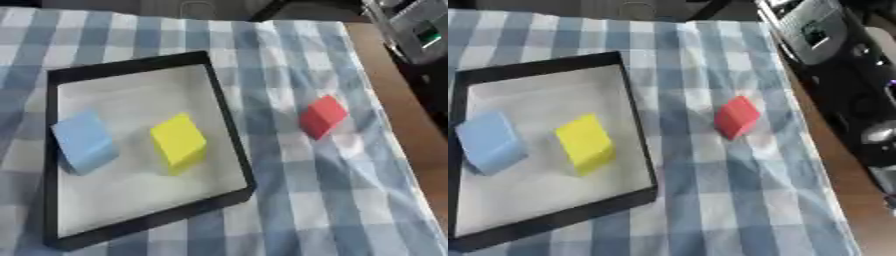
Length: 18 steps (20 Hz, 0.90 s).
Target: Pick up objects on the table and place them in the box.
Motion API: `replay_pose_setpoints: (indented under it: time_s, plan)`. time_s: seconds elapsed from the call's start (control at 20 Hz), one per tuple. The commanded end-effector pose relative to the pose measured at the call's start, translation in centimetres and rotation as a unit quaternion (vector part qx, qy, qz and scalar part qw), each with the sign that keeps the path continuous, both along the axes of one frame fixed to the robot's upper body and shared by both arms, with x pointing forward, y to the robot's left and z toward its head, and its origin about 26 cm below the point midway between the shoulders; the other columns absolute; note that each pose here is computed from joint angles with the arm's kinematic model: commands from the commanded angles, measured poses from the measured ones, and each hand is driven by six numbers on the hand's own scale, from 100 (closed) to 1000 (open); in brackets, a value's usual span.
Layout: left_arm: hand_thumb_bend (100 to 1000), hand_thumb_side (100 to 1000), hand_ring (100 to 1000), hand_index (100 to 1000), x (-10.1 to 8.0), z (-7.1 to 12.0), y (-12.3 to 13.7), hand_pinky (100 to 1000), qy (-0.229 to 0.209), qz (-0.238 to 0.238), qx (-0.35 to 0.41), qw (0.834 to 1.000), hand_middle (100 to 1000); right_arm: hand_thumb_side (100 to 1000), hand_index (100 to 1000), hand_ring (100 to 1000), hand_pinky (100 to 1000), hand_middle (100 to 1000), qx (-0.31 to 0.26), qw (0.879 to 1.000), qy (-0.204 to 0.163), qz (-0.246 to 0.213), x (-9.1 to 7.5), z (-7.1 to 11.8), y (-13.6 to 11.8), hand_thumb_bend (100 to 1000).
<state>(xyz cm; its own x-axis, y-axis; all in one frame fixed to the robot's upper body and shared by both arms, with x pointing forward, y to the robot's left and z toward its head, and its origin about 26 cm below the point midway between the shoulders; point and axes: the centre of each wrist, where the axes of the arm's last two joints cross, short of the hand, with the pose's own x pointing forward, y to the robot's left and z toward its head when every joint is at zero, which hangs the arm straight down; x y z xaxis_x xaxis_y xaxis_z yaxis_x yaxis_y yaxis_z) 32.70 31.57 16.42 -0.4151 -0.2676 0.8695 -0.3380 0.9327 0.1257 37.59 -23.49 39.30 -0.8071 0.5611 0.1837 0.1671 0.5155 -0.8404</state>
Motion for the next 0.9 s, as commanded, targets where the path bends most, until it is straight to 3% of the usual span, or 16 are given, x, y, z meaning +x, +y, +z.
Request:
replay_pose_setpoints:
  time_s: [0.05, 0.45, 0.6, 0.9]
  plan:
    - [411, 626, 736, 802, -0.2, -0.1, 0.5, 632, 0.004, 0.010, 0.011, 1.000, 703, 100, 609, 558, 857, 597, -0.002, 0.998, -0.012, 0.056, -2.1, 1.5, 2.4, 100]
    - [409, 621, 736, 802, -0.5, -1.6, 1.8, 631, 0.028, 0.042, 0.010, 0.999, 702, 100, 613, 560, 854, 597, -0.023, 0.978, 0.014, 0.208, -6.8, 0.8, 8.0, 130]
    - [408, 621, 736, 802, -0.5, -1.8, 2.3, 631, 0.032, 0.053, 0.010, 0.998, 702, 100, 612, 558, 854, 597, -0.031, 0.973, 0.024, 0.226, -7.9, 0.1, 9.1, 137]
    - [404, 623, 735, 801, -0.6, -2.5, 3.1, 630, 0.040, 0.073, 0.007, 0.996, 700, 100, 606, 554, 853, 595, -0.036, 0.974, 0.053, 0.218, -7.0, -2.4, 10.4, 100]
